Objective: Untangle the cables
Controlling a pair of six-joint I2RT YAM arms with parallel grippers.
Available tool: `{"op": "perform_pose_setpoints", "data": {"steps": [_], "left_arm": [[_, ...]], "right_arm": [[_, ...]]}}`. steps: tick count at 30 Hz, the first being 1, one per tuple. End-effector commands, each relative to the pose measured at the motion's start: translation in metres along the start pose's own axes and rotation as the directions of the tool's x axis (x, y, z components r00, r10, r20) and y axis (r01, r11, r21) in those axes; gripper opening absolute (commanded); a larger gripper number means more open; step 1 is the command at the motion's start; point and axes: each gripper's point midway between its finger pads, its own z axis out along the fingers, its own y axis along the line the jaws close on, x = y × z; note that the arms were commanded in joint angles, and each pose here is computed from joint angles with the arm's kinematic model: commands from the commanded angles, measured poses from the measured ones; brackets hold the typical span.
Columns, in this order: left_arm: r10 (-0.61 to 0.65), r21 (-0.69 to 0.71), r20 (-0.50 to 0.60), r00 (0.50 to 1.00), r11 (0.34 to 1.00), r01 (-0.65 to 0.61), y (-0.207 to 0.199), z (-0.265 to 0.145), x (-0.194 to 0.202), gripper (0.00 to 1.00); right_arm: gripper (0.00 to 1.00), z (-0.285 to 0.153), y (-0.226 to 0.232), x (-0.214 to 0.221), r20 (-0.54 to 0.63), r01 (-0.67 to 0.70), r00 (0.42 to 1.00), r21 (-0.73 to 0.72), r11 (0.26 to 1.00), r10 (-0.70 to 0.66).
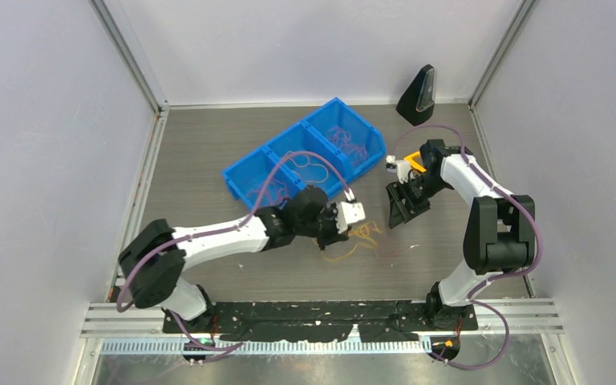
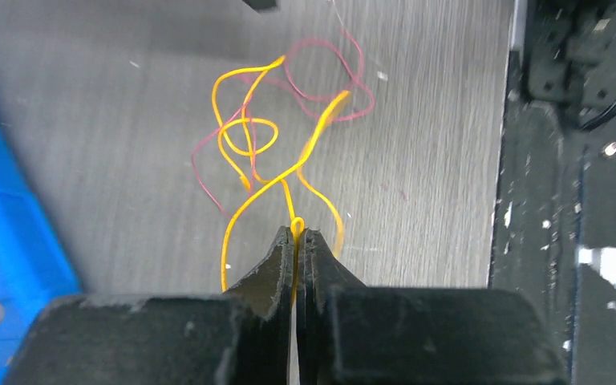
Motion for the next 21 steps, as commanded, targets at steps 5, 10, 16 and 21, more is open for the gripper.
{"op": "perform_pose_setpoints", "data": {"steps": [5,10,16,21], "left_arm": [[-0.188,0.112,0.116,0.975,0.978,0.175,0.003,-0.039,-0.052,0.0],[-0.253,0.077,0.154,0.955,0.967,0.244,0.018,-0.04,-0.06,0.0],[-0.31,0.084,0.195,0.931,0.951,0.299,0.035,-0.052,-0.072,0.0],[-0.281,0.084,0.199,0.939,0.96,0.269,0.036,-0.055,-0.074,0.0]], "right_arm": [[0.76,-0.013,0.001,0.011,-0.006,0.093,0.996,0.015,0.996,-0.093],[0.8,0.004,0.007,-0.009,0.079,-0.008,0.997,-0.014,1.0,0.009],[0.77,0.03,0.018,-0.022,0.067,-0.196,0.975,-0.178,0.964,0.211],[0.59,0.041,0.022,-0.042,0.12,-0.219,0.958,-0.279,0.935,0.26]]}}
